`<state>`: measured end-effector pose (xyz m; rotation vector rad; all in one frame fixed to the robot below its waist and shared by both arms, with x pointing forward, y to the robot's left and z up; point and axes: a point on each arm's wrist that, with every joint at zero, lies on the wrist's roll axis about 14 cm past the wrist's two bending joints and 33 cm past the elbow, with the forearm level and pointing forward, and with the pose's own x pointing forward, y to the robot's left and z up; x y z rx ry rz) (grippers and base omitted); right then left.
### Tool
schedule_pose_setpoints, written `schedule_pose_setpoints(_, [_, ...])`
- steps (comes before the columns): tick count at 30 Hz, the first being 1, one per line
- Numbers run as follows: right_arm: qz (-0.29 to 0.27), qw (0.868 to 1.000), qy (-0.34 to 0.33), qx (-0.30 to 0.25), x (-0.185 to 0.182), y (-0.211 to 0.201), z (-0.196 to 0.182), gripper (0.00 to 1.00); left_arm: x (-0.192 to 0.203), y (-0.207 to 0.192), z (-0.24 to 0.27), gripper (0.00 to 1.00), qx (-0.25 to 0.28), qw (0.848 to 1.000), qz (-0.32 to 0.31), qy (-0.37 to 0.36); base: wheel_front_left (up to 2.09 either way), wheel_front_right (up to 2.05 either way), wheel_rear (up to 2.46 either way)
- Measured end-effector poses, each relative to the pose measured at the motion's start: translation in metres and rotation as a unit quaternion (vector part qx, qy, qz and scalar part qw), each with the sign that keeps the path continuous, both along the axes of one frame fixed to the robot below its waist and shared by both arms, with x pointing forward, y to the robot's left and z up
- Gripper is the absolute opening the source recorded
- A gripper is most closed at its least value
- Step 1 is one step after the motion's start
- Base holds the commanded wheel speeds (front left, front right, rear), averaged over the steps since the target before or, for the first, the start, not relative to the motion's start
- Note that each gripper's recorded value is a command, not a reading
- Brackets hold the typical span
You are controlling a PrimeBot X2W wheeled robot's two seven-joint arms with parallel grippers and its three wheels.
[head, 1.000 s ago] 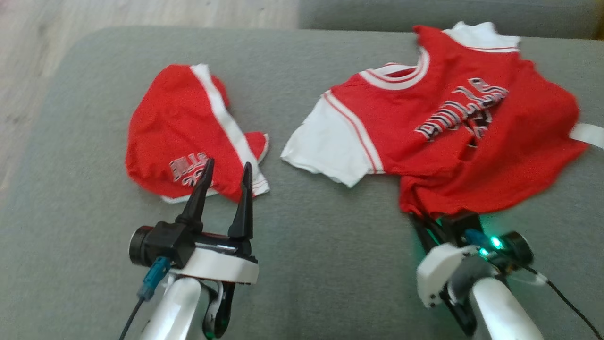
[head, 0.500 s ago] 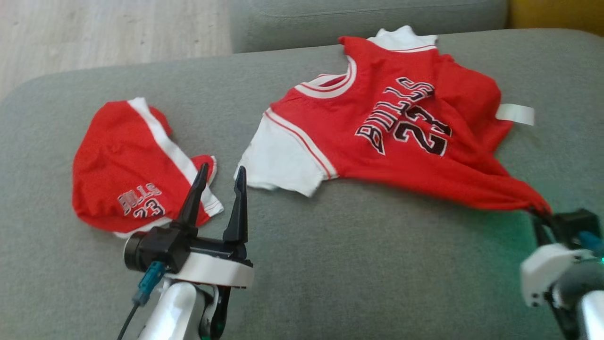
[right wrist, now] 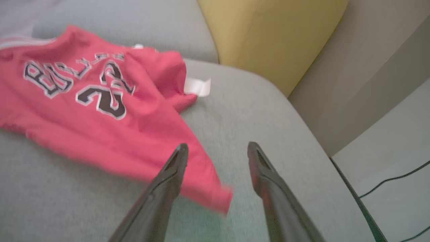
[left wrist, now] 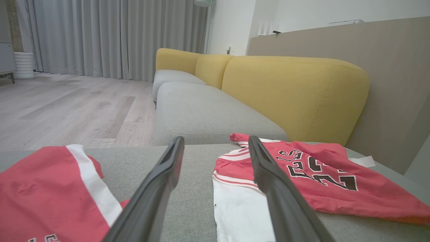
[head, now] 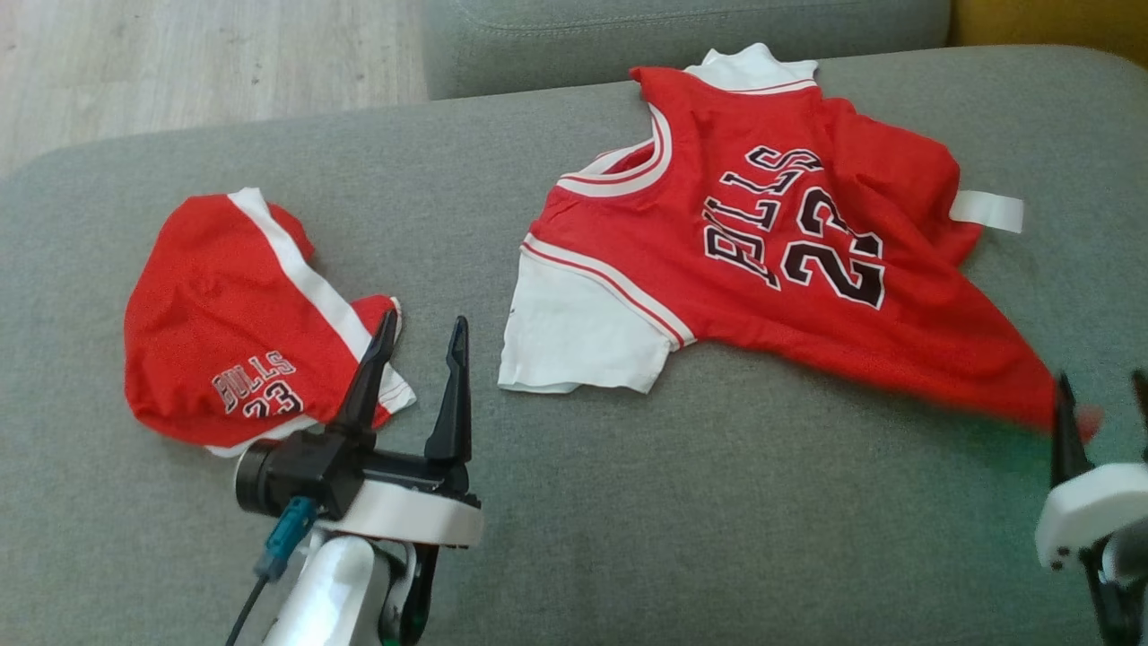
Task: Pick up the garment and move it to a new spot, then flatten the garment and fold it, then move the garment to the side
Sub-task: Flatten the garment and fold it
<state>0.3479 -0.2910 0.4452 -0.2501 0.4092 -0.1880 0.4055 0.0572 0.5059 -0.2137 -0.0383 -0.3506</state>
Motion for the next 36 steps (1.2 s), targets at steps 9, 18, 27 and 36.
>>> schedule_pose_setpoints(9, [0.032,0.968,-0.242,0.064,0.035,0.035,0.089,1.0,0.001,-0.008,-0.001,1.0,0.002,1.0,-0.013,0.0,0.0,0.0,0.0])
schedule_pose_setpoints(18, [0.037,0.957,-0.246,0.152,0.023,0.057,0.061,1.0,0.0,-0.016,-0.01,1.0,0.006,1.0,-0.026,0.013,0.0,0.0,0.0])
schedule_pose_setpoints(27, [0.024,0.959,-0.235,0.157,0.019,0.052,0.048,1.0,0.006,-0.034,-0.06,1.0,0.062,0.992,-0.067,0.086,0.0,0.0,0.0])
schedule_pose_setpoints(36, [0.014,0.962,-0.222,0.157,0.015,0.048,0.039,1.0,0.02,-0.039,-0.115,1.0,0.137,0.969,-0.075,0.193,0.0,0.0,0.0])
